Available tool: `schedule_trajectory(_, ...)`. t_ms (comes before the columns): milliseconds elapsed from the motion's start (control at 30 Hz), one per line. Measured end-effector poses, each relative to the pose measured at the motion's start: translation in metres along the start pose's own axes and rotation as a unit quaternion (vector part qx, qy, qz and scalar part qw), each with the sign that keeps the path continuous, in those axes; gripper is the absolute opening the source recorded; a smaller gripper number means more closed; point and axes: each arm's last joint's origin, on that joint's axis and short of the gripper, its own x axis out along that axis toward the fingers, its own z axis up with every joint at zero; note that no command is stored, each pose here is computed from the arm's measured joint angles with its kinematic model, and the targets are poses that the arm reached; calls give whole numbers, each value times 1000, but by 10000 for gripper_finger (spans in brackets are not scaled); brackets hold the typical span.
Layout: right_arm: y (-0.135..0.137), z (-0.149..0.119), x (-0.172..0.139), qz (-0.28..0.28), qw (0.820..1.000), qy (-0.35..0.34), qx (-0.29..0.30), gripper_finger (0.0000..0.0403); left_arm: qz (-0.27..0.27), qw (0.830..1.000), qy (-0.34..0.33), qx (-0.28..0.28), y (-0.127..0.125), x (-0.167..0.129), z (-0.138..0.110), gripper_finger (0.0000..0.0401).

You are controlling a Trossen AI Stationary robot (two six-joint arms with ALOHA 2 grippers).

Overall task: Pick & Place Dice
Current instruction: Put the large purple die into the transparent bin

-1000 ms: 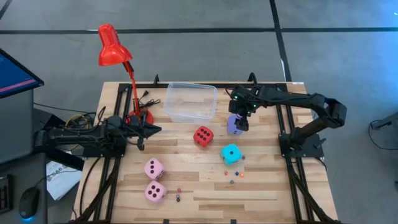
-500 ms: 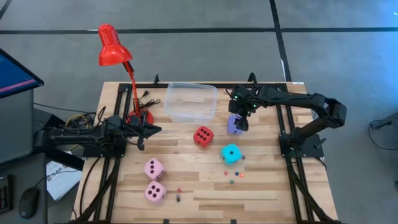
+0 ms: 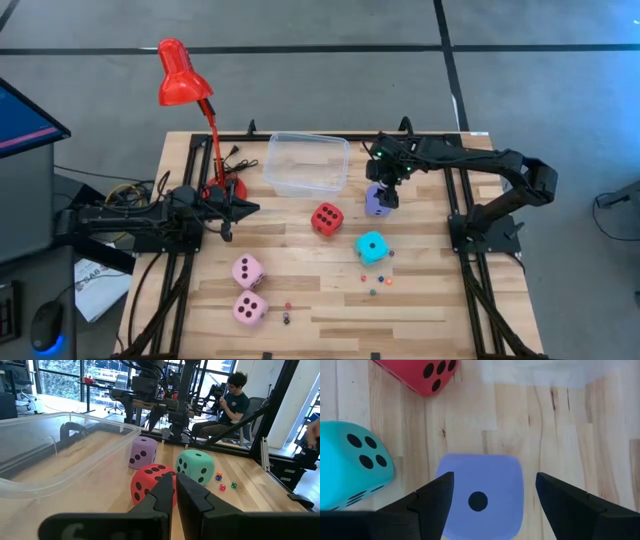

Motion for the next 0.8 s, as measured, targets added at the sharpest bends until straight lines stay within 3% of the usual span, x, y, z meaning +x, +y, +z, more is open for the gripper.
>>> schedule_trajectory(400,0,1,0,-2,1000,-6,15,283,0,1000,0,0,0,0,0,11)
schedule_trajectory(500,1,-1,0,2,1000,5,24,315,0,1000,0,0,0,0,0,11)
schedule_trajectory(633,4,-3,0,9,999,21,28,388,0,1000,0,0,0,0,0,11)
schedule_trajectory(800,3,-3,0,8,1000,17,22,371,0,1000,0,0,0,0,0,11)
